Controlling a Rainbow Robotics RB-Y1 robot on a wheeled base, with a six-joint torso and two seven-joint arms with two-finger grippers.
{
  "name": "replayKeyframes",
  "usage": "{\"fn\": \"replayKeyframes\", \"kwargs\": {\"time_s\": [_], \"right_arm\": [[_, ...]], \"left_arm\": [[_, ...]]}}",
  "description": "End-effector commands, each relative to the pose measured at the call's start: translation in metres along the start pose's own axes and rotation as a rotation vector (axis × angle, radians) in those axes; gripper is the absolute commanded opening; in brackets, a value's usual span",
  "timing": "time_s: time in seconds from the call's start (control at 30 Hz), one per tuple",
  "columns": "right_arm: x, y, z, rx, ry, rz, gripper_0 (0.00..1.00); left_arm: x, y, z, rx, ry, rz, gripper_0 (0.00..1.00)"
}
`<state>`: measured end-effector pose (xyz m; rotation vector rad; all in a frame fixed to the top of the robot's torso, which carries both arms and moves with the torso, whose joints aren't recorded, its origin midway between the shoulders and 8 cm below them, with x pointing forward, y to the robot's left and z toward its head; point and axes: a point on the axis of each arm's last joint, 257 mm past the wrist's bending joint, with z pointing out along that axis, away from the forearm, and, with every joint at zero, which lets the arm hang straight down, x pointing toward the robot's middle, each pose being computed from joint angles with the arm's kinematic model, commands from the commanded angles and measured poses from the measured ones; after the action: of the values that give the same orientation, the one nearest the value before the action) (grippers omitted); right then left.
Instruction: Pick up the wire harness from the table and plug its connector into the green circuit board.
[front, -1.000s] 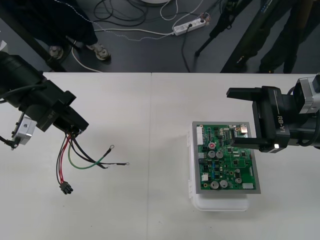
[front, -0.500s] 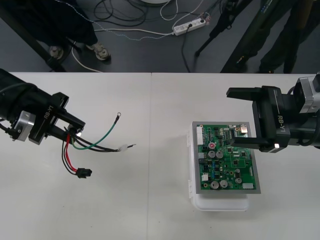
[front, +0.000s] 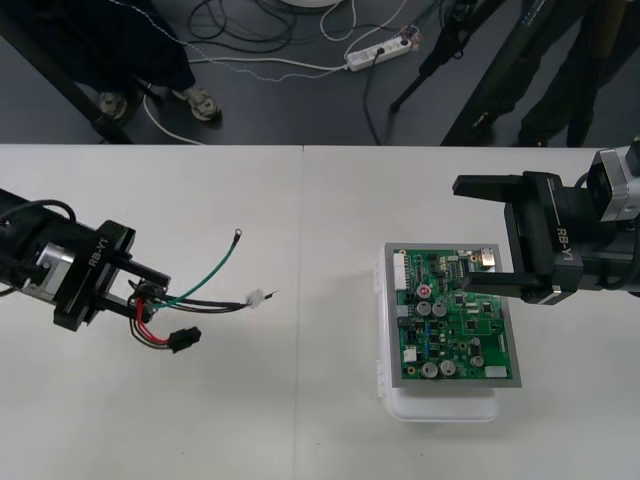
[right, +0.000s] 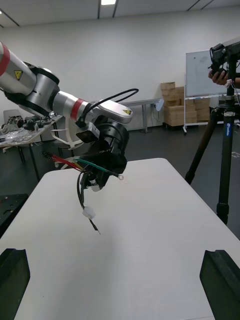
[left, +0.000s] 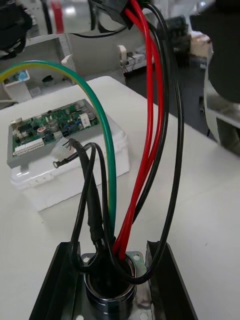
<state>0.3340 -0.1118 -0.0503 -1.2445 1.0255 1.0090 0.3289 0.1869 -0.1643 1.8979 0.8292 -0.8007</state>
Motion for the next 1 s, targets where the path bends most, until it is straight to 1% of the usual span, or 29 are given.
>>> {"fn": "replayKeyframes", "kwargs": {"time_s": [0.03, 0.33, 0.63, 0.77, 1.0], "right_arm": [[-0.015, 0.001, 0.0, -0.027, 0.019, -0.025, 1.0], [-0.014, 0.001, -0.001, -0.027, 0.025, -0.016, 1.0], [-0.016, 0.001, -0.003, -0.03, 0.023, -0.011, 1.0], [-0.015, 0.002, -0.003, -0.031, 0.024, -0.006, 1.0], [-0.016, 0.002, -0.002, -0.034, 0.023, 0.002, 1.0]], "left_arm": [[-0.024, -0.016, 0.021, 0.021, -0.11, -0.073, 0.0], [-0.043, -0.032, 0.056, 0.026, -0.237, -0.282, 0.0], [-0.063, -0.028, 0.086, 0.051, -0.344, -0.438, 0.0], [-0.073, -0.025, 0.095, 0.072, -0.376, -0.486, 0.0], [-0.088, -0.026, 0.105, 0.133, -0.381, -0.581, 0.0]]}}
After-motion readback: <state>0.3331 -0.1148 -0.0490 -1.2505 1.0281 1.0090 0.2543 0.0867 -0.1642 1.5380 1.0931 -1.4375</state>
